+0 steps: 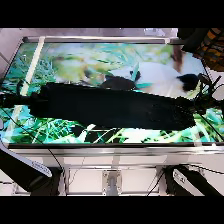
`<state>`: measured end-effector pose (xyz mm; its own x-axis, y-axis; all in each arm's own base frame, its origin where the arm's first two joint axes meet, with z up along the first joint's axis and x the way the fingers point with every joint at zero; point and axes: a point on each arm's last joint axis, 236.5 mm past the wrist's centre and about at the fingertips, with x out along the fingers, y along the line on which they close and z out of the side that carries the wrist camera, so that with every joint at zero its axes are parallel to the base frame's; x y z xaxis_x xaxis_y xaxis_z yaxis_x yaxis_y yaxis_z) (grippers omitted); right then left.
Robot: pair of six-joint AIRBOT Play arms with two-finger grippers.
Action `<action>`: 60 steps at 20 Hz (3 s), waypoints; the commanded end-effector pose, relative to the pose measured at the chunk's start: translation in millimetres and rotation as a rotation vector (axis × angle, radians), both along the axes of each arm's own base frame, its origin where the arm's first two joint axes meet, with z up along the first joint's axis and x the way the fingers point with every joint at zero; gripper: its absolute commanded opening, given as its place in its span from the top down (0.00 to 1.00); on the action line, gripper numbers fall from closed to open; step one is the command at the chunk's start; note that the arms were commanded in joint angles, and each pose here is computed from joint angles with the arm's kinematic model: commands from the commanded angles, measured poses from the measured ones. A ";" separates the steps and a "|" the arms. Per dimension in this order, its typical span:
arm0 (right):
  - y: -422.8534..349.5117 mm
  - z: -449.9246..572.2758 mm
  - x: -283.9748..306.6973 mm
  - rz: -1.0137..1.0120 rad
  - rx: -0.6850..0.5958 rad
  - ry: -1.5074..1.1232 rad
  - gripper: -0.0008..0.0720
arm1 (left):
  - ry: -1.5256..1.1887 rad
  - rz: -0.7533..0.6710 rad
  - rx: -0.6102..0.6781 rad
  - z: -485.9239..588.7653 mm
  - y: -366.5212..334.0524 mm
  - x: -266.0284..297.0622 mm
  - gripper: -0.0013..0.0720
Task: Fold the clothes and pants, and hang the long-sleeved shirts on hangers.
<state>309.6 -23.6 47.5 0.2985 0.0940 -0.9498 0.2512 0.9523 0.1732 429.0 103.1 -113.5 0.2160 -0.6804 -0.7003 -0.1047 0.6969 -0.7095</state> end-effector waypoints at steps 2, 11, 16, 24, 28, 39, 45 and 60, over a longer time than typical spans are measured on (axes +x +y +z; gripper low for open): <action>-2.1 1.6 5.3 0.011 -0.014 -0.024 0.97 | 0.060 -0.105 -0.074 9.1 -38.6 -12.0 0.96; -2.6 2.3 7.4 0.079 -0.038 -0.040 0.97 | 0.033 -0.033 0.256 136.0 0.2 -27.3 0.97; -4.6 5.4 16.3 0.105 -0.059 -0.082 0.97 | -0.080 -0.057 0.322 216.0 -43.9 -41.6 0.97; -5.5 7.9 22.7 0.169 -0.088 -0.116 0.97 | -0.297 -0.395 0.094 256.4 -283.0 -29.1 0.97; -5.6 8.0 23.0 0.198 -0.099 -0.120 0.97 | -0.233 -0.534 0.053 206.6 -387.1 -44.6 0.96; -5.3 8.0 24.1 0.264 -0.123 -0.129 0.97 | 0.056 -0.648 -0.179 76.9 -523.7 -98.9 0.96; -5.4 8.9 26.3 0.262 -0.124 -0.139 0.97 | 0.049 -0.689 -0.180 78.1 -533.2 -112.3 0.29; 60.4 7.2 42.8 0.293 0.094 -0.243 0.97 | -0.078 -0.684 -0.375 149.3 -534.2 -97.6 0.65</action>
